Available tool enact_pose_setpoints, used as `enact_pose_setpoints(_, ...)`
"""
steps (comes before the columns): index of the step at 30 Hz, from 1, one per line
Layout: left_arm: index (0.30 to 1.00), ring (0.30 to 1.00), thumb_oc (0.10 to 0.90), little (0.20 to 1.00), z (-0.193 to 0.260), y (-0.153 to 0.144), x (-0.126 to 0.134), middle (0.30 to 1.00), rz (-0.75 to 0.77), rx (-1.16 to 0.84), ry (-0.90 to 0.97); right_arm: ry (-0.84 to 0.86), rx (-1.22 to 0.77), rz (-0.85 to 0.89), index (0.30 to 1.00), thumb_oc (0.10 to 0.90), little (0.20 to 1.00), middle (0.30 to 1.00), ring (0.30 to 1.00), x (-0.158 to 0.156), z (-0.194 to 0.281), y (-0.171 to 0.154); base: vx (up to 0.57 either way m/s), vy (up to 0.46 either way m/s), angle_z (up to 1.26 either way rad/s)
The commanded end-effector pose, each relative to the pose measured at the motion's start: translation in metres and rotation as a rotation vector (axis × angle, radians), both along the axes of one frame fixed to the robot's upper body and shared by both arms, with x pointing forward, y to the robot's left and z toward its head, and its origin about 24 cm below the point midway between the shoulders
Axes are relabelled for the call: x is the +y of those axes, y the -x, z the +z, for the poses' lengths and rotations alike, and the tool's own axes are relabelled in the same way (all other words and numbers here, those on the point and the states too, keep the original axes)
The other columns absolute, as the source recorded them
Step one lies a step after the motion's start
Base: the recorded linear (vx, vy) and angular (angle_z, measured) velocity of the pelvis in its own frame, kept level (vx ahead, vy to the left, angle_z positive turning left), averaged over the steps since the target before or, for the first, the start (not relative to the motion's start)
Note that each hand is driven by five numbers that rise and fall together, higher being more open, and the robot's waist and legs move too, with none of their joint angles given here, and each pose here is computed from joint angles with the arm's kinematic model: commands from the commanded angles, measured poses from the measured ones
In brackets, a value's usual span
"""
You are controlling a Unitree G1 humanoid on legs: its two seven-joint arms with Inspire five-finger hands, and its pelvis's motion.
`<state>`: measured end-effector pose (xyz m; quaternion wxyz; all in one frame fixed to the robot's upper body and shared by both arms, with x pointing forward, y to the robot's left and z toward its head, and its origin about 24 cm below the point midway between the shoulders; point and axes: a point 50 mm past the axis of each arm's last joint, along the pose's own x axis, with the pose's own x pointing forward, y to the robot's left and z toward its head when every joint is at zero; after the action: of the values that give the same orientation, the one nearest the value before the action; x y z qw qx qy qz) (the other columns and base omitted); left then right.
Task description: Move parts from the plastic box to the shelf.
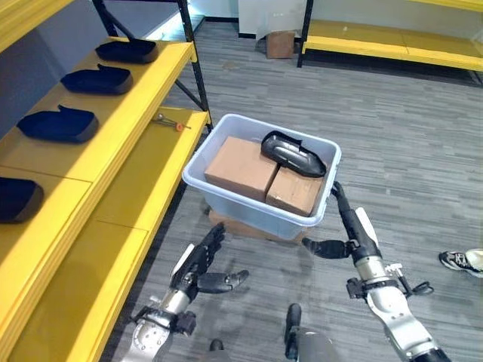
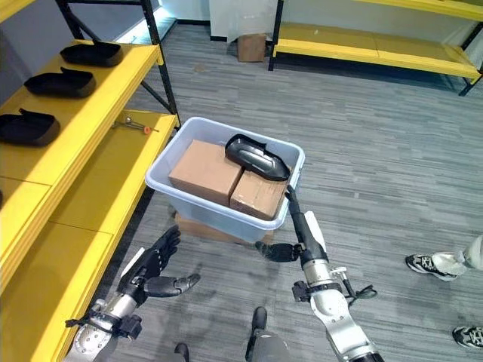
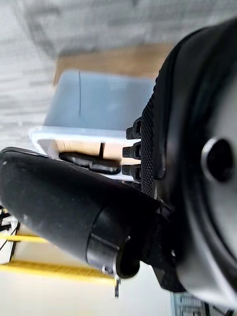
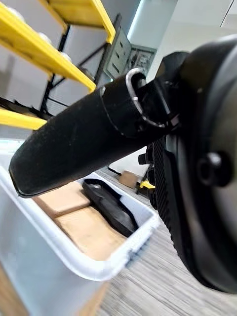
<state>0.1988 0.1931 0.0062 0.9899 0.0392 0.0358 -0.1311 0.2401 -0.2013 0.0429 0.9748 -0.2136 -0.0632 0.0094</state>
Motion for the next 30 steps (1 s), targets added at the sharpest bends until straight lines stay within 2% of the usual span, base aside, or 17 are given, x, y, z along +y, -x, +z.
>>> enact_pose_setpoints(1, 1.0, 1.0, 0.9, 1.0, 0.038, -0.01, 0.003, 1.0, -0.029, -0.21, -0.006, -0.047, -0.202, 0.104, 1.0, 0.9, 1.0, 1.0, 1.0, 0.018, 0.035, -0.006, 0.16, -0.116, -0.06)
enact_pose_setpoints(11, 1.0, 1.0, 0.9, 1.0, 0.039, -0.019, 0.001, 1.0, 0.01, -0.233, 0.017, -0.014, -0.185, 0.167, 1.0, 0.9, 1.0, 1.0, 1.0, 0.011, 0.031, -0.002, 0.12, -0.124, -0.07)
enact_pose_setpoints(17, 1.0, 1.0, 0.9, 1.0, 0.038, -0.015, 0.009, 1.0, 0.061, -0.234, 0.012, 0.015, -0.182, 0.237, 1.0, 0.9, 1.0, 1.0, 1.0, 0.019, 0.035, -0.003, 0.18, 0.194, -0.41)
enact_pose_setpoints(30, 1.0, 1.0, 0.9, 1.0, 0.033, -0.014, 0.017, 1.0, 0.025, -0.218, -0.019, 0.0, -0.159, 0.272, 1.0, 0.9, 1.0, 1.0, 1.0, 0.02, 0.032, 0.007, 0.2, 0.234, -0.38)
